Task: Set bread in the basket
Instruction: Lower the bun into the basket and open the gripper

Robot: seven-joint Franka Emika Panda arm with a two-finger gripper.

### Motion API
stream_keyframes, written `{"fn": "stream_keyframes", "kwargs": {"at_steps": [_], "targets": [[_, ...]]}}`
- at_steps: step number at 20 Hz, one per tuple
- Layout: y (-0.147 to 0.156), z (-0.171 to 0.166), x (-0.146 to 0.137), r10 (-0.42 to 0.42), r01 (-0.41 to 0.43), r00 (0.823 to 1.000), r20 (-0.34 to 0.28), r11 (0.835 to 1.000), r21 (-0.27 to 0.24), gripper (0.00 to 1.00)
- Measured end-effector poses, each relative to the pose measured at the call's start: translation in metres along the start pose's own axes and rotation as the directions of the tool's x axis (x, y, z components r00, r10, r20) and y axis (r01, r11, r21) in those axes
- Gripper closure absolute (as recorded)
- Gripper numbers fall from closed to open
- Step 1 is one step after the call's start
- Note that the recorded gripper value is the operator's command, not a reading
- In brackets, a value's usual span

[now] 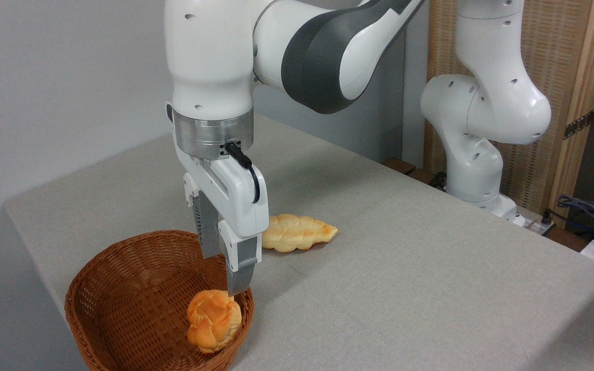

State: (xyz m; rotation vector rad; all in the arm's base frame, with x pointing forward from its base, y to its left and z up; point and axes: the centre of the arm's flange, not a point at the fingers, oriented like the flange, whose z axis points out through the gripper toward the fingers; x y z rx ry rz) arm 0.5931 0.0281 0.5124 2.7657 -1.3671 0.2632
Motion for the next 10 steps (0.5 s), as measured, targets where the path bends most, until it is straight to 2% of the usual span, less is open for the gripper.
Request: {"fn": "stream_keyframes", "kwargs": {"at_steps": [5,10], "targets": [[-0.0015,-0.0027,-0.0013,-0.032,0.032,0.999,-0.002,0.999,0.005,0.00],[-0.0003,-0.0066,-0.0027,-0.157,0.157,0.988,-0.001,0.988,0.002,0.00]]}}
